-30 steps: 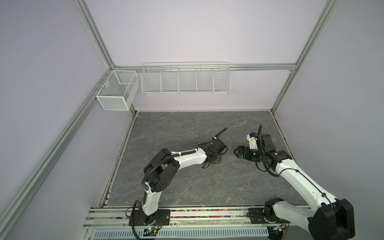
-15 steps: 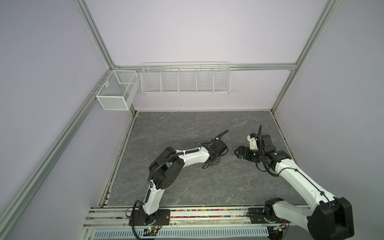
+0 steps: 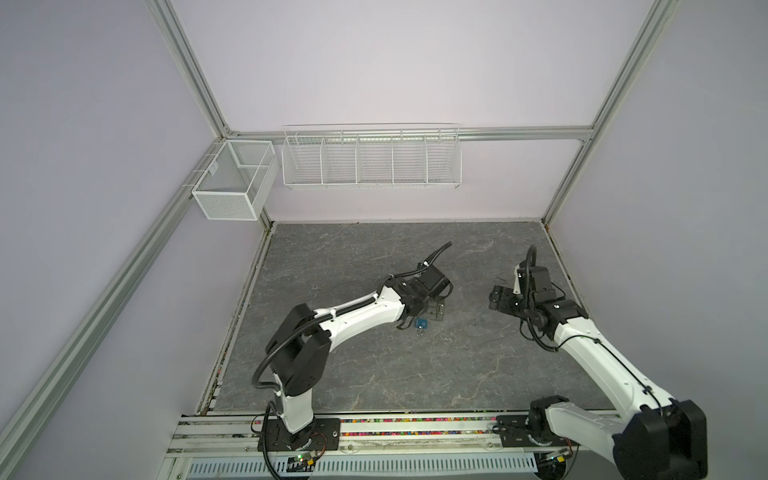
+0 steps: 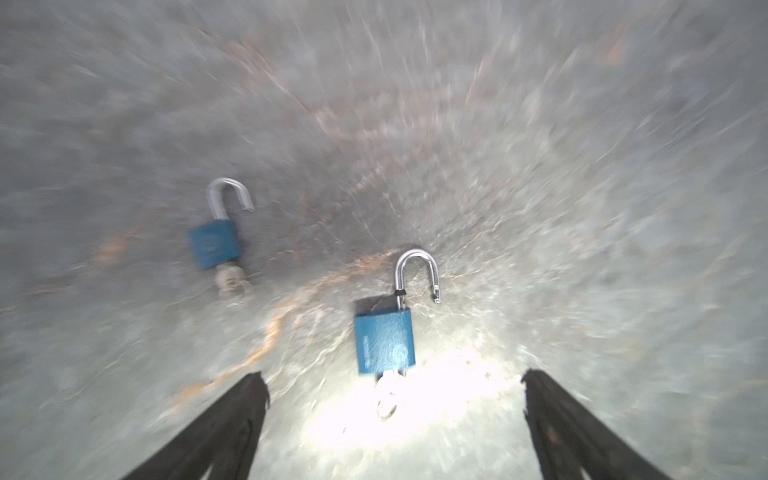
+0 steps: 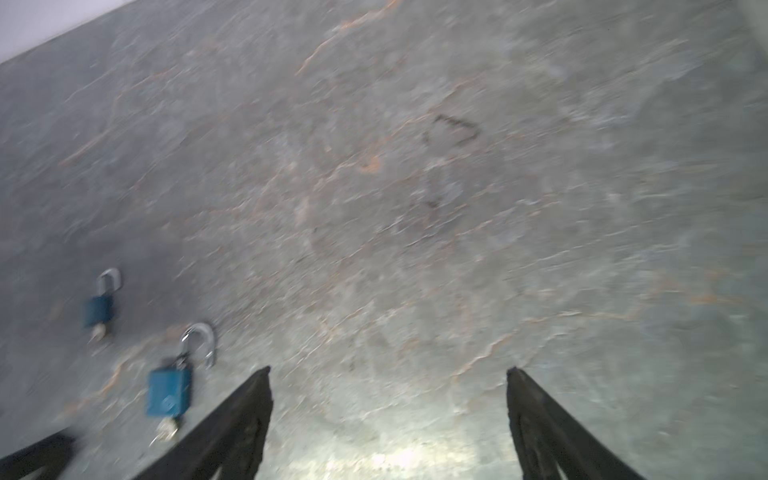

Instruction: Unlock with the key

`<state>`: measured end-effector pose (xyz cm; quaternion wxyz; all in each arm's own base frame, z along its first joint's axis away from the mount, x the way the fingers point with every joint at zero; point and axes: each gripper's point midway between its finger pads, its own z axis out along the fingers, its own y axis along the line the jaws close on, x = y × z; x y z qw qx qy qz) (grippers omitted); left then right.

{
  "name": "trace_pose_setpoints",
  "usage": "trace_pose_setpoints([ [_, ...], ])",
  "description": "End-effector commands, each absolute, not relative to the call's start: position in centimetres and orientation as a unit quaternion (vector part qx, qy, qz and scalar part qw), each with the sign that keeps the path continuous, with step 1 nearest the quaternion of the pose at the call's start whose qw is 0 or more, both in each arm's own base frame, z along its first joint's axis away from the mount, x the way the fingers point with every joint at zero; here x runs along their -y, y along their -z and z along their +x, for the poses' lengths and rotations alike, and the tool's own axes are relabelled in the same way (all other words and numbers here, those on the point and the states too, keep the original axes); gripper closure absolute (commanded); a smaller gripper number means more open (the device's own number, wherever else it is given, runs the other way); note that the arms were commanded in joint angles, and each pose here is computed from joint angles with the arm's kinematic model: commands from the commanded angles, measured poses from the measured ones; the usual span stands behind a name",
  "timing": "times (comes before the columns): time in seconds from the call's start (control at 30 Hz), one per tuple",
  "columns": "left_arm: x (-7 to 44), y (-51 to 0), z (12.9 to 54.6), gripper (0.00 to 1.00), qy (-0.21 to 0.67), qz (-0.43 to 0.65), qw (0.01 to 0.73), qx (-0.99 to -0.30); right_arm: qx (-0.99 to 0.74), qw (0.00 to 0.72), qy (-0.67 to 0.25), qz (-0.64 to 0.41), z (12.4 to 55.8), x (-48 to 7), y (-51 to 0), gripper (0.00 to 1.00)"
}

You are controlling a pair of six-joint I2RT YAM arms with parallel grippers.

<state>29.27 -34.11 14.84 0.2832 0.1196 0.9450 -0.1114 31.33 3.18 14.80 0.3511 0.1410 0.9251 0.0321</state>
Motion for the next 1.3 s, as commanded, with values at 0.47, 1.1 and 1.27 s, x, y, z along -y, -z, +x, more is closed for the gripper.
trace_pose_setpoints([
  [0.47, -3.6, -19.3, 37.8, 0.01, -0.115, -0.179, 0.564, -0.798, -0.832, 0.524, 0.111, 0.147, 37.7, 6.1, -11.8, 0.11],
  [1.1, -3.4, -14.9, 38.0, 0.01, -0.086, -0.113, 0.605, -0.783, -0.822, 0.569, 0.037, 0.012, 39.4, 1.1, -9.4, 0.12],
  [1.27, -2.5, -12.8, 38.7, 0.01, -0.065, -0.095, 0.617, -0.779, -0.822, 0.568, 0.038, 0.013, 39.4, 1.1, -9.3, 0.12],
])
